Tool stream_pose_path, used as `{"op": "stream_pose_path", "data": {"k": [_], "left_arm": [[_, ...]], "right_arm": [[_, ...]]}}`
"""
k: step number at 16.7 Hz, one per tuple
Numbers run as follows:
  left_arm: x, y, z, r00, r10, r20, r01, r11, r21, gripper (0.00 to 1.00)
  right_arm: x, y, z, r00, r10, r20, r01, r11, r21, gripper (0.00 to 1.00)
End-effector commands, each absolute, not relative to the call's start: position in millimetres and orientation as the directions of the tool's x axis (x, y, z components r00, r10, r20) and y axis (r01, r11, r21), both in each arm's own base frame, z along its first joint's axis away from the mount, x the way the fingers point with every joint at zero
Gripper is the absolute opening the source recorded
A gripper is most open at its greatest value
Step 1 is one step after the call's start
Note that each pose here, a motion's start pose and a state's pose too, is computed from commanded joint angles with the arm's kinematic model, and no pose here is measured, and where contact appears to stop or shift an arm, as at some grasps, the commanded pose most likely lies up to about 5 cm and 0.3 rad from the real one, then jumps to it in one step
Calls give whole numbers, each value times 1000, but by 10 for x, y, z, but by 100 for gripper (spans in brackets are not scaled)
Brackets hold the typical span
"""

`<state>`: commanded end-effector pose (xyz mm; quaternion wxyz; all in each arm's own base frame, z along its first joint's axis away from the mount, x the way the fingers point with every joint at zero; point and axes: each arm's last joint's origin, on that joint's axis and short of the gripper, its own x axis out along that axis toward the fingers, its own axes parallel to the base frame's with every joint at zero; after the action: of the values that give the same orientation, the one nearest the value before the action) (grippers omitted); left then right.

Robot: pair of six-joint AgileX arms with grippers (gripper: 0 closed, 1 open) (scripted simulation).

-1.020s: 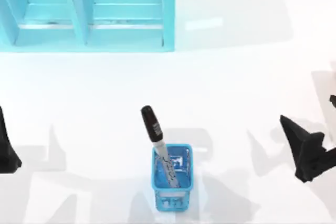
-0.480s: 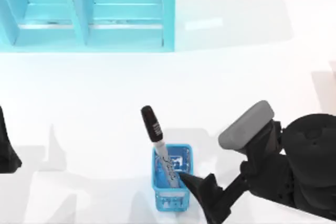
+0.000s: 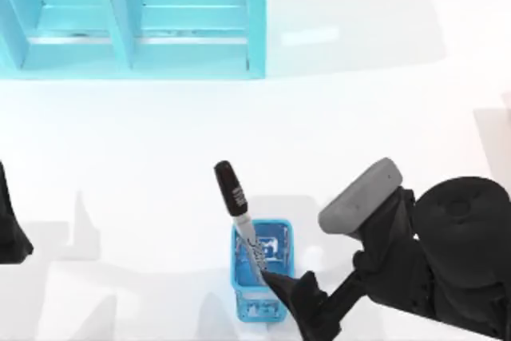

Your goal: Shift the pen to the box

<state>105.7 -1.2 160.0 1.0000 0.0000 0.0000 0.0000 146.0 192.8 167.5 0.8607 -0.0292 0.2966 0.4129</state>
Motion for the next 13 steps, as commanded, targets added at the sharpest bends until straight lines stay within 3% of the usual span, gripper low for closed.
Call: {"op": "stream_pose_path", "data": {"k": [13], "left_arm": [[1057, -12, 1600, 1000, 0, 0, 0, 1000, 0, 100]], "right_arm": [[1928, 2611, 1152, 482, 694, -535, -729, 656, 195, 100]]}}
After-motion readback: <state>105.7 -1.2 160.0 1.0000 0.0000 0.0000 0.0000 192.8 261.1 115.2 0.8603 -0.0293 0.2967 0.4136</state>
